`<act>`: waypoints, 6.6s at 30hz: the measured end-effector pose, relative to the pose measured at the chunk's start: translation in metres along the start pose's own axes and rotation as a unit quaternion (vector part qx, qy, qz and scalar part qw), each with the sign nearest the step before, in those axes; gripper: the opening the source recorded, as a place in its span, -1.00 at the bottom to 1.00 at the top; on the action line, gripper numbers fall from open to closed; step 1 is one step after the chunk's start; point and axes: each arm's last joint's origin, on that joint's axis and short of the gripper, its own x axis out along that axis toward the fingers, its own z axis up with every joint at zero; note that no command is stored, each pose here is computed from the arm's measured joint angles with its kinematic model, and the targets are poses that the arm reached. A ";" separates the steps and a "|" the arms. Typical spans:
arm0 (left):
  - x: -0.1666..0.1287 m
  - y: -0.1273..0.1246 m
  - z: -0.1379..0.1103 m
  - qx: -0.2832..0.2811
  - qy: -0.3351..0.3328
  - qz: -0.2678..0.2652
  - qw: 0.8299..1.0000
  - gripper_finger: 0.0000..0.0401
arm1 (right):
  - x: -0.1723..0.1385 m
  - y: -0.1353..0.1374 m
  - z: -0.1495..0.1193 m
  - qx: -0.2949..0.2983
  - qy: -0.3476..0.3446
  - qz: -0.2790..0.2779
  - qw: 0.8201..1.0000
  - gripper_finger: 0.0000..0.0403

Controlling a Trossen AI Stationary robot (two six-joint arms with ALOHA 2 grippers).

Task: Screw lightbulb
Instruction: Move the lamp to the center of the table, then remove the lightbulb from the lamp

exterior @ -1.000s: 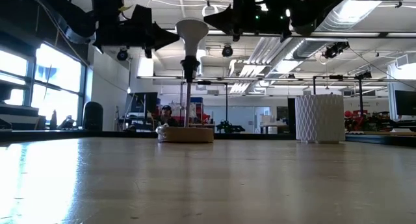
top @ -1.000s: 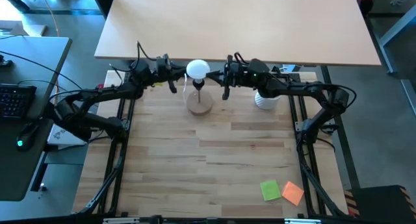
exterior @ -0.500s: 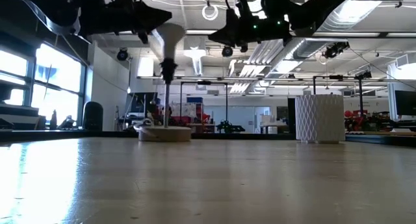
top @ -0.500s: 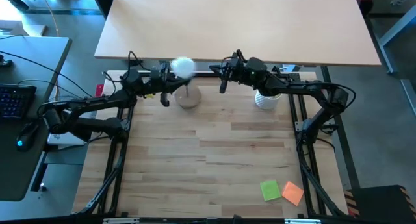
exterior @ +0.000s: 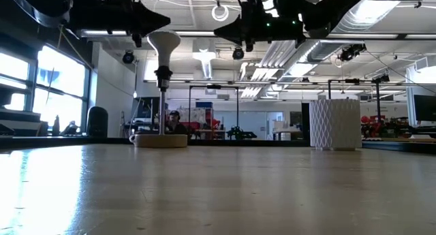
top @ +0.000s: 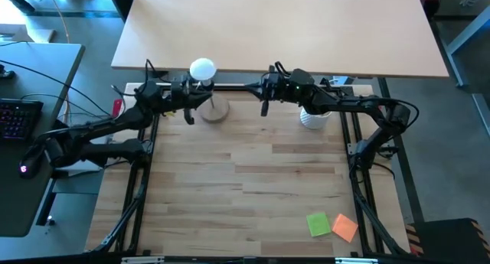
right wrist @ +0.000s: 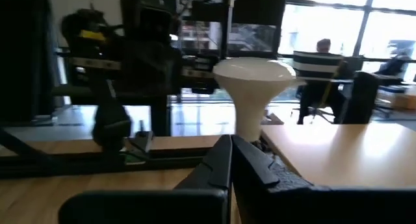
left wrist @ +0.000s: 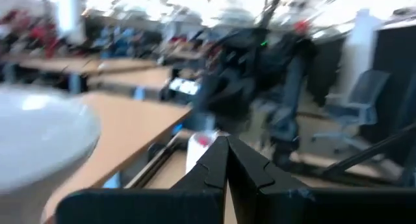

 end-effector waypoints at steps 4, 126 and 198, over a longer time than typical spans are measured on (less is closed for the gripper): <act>-0.014 0.004 -0.006 -0.005 0.064 0.069 0.996 -1.00 | 0.000 0.001 0.000 0.001 -0.003 0.021 1.000 -1.00; -0.022 -0.121 -0.074 0.025 0.005 0.025 0.999 -0.95 | -0.108 0.127 -0.024 -0.017 -0.091 0.123 0.988 -1.00; 0.008 -0.123 -0.045 0.023 -0.093 -0.044 0.994 -1.00 | -0.033 0.119 -0.005 0.011 -0.098 0.064 0.993 -1.00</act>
